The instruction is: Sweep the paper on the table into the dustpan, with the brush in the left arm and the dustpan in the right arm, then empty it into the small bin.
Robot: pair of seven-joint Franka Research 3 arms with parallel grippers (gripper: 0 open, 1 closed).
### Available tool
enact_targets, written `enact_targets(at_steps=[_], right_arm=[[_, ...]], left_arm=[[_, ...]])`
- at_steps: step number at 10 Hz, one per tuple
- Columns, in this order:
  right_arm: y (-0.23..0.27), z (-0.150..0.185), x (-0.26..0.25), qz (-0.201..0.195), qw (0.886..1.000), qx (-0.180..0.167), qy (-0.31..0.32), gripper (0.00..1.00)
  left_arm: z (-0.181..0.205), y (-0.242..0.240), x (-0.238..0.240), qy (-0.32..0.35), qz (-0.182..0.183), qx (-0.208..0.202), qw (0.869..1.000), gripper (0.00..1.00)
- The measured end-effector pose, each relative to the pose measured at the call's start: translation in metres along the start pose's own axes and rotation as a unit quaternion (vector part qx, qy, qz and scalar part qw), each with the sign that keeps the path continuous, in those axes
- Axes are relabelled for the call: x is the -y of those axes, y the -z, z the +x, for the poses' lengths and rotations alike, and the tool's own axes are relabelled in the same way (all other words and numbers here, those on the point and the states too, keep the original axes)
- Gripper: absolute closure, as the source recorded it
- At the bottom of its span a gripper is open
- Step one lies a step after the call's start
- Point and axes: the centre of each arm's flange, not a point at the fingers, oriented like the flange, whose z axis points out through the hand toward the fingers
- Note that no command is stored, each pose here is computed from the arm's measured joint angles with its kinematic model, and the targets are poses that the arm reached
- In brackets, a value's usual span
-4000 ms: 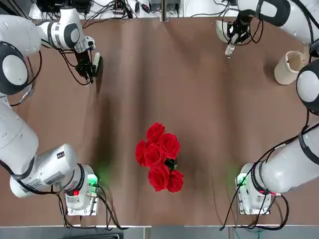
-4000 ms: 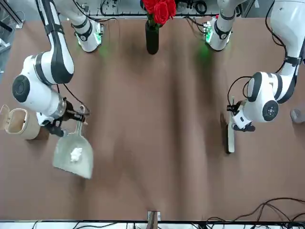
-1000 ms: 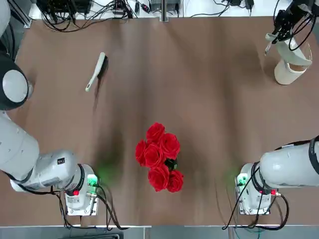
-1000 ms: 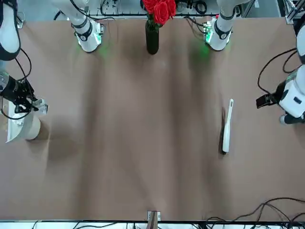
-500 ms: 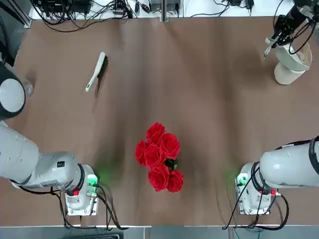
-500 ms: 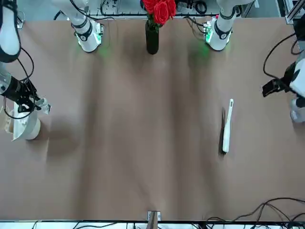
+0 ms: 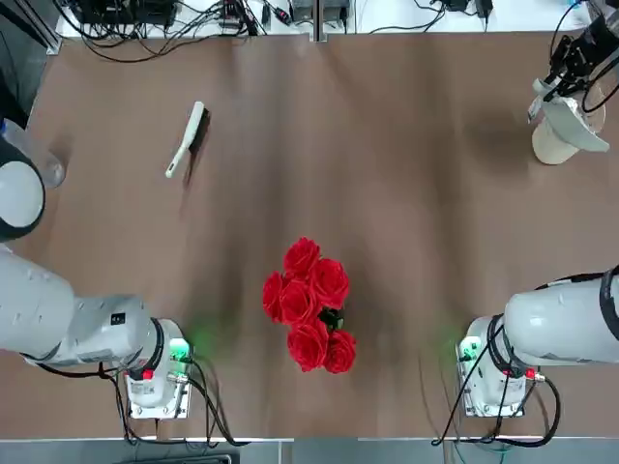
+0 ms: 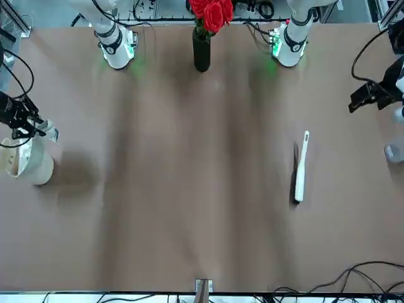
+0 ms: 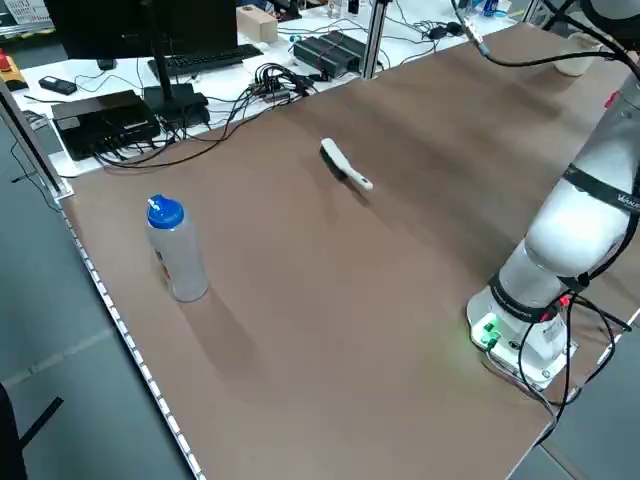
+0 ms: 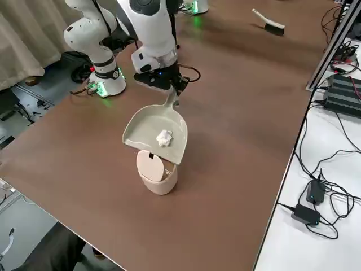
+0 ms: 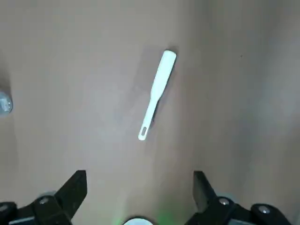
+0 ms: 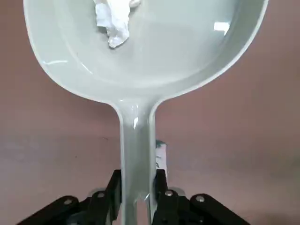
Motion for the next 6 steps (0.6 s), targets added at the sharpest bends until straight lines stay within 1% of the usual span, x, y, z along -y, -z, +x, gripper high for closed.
enact_targets(at_steps=[3, 6], right_arm=[[0.009, 0.006, -0.01, 0.011, 0.999, 0.034, 0.008, 0.67], [0.01, 0.015, -0.016, 0.011, 0.999, 0.045, 0.027, 0.67]], left_arm=[[0.002, -0.005, 0.0, -0.02, 0.0, 0.005, 1.0, 0.0], [0.005, -0.008, 0.004, -0.018, 0.0, 0.008, 1.0, 0.0]])
